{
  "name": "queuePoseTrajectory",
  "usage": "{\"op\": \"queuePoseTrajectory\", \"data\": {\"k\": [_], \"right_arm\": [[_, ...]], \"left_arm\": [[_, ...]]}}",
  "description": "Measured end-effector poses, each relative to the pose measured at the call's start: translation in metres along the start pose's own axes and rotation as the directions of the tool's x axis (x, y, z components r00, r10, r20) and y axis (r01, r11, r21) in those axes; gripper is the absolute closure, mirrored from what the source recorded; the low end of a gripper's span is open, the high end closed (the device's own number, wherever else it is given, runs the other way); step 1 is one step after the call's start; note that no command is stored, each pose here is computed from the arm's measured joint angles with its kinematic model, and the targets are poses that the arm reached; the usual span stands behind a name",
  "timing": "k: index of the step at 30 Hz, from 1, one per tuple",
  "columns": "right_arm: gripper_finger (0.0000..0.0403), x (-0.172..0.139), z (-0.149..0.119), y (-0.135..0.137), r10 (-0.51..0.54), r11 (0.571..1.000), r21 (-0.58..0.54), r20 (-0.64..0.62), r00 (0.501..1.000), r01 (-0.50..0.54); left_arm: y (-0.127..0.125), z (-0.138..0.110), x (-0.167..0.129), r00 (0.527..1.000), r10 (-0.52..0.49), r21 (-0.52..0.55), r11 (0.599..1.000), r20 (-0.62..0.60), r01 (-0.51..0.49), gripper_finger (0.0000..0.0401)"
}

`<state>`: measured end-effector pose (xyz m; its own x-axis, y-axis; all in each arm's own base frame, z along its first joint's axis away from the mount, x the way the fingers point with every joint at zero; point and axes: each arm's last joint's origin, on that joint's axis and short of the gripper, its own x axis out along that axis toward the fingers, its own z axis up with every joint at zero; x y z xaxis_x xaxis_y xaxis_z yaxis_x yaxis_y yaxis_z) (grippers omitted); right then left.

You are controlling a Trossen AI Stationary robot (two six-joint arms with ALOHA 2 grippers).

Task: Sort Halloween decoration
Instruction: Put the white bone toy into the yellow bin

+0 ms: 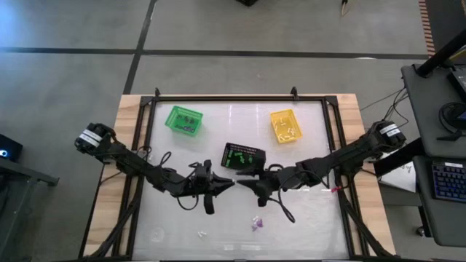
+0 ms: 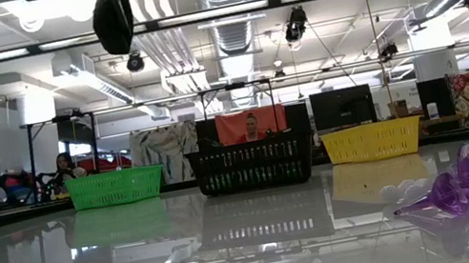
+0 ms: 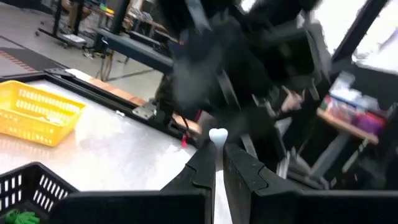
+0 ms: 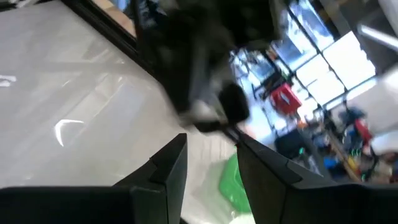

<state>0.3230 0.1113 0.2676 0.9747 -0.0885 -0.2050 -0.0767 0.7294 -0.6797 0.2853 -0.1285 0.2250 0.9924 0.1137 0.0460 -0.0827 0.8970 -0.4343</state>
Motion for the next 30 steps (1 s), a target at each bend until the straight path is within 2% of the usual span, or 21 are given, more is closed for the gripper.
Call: {"op": "queuePoseTrajectory", "data": {"k": [5, 9, 14, 17, 20, 23, 30], "right_arm": [[0.0271, -0.018, 0.001, -0.013, 0.023, 0.991, 0.132, -0.056, 0.998, -0.016], [0.0271, -0.041, -0.001, -0.027, 0.025, 0.961, 0.277, -0.142, 0.990, 0.015], [0.0272, -0.075, -0.010, -0.044, 0.029, 0.867, 0.487, -0.268, 0.963, 0.109], [0.0275, -0.093, -0.015, -0.051, 0.055, 0.800, 0.581, -0.317, 0.947, 0.148], [0.0278, -0.106, -0.020, -0.055, 0.074, 0.743, 0.644, -0.352, 0.933, 0.184], [0.0276, -0.113, -0.022, -0.057, 0.084, 0.707, 0.677, -0.368, 0.926, 0.205], [0.0281, -0.117, -0.029, -0.053, 0.108, 0.676, 0.699, -0.407, 0.907, 0.234]], "left_arm": [[0.006, 0.012, 0.000, 1.000, 0.028, 0.051, 0.998, 0.000, -0.028, 0.0401], [0.018, 0.024, 0.006, 0.999, 0.032, 0.107, 0.994, 0.013, -0.033, 0.0401], [0.044, 0.038, 0.025, 1.000, 0.019, 0.134, 0.991, 0.009, -0.020, 0.0401], [0.058, 0.046, 0.044, 0.999, 0.036, 0.191, 0.981, -0.008, -0.034, 0.0401], [0.072, 0.053, 0.062, 0.995, 0.095, 0.272, 0.958, -0.019, -0.087, 0.0401], [0.089, 0.058, 0.082, 0.988, 0.145, 0.343, 0.932, -0.047, -0.121, 0.0401], [0.128, 0.061, 0.126, 0.977, 0.193, 0.413, 0.900, -0.096, -0.137, 0.0401]]}}
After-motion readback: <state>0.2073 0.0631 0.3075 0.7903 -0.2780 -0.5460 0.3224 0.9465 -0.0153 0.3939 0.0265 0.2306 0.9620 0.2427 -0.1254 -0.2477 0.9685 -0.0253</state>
